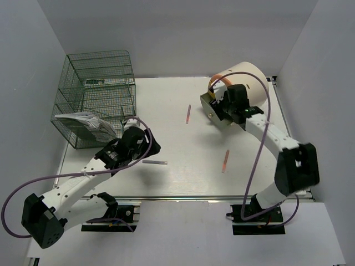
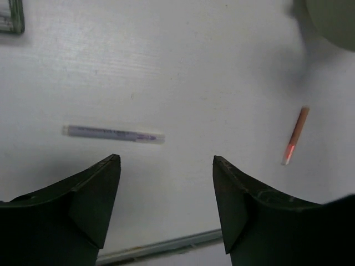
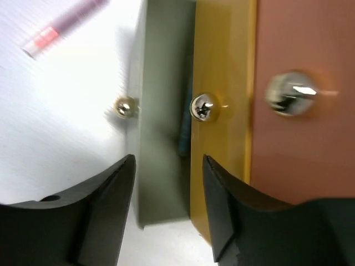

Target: Organize the desk

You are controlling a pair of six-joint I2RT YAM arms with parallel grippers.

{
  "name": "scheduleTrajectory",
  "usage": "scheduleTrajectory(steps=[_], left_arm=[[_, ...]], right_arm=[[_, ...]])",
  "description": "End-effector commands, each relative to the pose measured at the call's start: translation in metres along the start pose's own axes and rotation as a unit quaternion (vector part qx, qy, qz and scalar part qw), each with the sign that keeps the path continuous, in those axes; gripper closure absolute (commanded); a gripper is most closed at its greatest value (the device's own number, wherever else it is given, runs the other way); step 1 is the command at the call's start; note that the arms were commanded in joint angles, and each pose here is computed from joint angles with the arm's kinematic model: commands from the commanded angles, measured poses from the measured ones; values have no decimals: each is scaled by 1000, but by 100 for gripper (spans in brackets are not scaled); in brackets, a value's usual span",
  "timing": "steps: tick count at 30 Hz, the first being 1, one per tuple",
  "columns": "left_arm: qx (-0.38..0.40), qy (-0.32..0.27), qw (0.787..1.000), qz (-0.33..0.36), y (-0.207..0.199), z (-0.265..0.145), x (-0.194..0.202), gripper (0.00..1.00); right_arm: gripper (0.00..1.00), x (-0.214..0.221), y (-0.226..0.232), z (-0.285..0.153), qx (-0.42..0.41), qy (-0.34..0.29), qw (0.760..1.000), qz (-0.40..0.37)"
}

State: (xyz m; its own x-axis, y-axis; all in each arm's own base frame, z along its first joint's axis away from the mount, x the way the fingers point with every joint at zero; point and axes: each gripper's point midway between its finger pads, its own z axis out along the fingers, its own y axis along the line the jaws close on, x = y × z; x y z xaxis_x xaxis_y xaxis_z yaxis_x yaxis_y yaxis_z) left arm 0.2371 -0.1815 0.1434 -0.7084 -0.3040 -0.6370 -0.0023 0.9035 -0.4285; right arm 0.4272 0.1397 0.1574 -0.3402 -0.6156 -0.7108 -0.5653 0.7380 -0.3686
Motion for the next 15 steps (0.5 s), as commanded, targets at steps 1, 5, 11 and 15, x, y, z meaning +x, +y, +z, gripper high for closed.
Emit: scheduleTrajectory(steps=[1,5,11,15], left_arm=[[-58,17,986,-154,3,-8,0,25],[-95,60,966,-232,8,4,26,42],[-156,75,933,-317,20,20,45,55],[-187,64,913,-357,29,29,50,45]], right_arm=[[28,-63,-1,-61,-13,-147,988,38],[11,-75,29,-102,-69,-232,966,89],[90,-67,94,-140,-242,-269,928,85],[88,-67,95,-158,-248,-290,921,81]])
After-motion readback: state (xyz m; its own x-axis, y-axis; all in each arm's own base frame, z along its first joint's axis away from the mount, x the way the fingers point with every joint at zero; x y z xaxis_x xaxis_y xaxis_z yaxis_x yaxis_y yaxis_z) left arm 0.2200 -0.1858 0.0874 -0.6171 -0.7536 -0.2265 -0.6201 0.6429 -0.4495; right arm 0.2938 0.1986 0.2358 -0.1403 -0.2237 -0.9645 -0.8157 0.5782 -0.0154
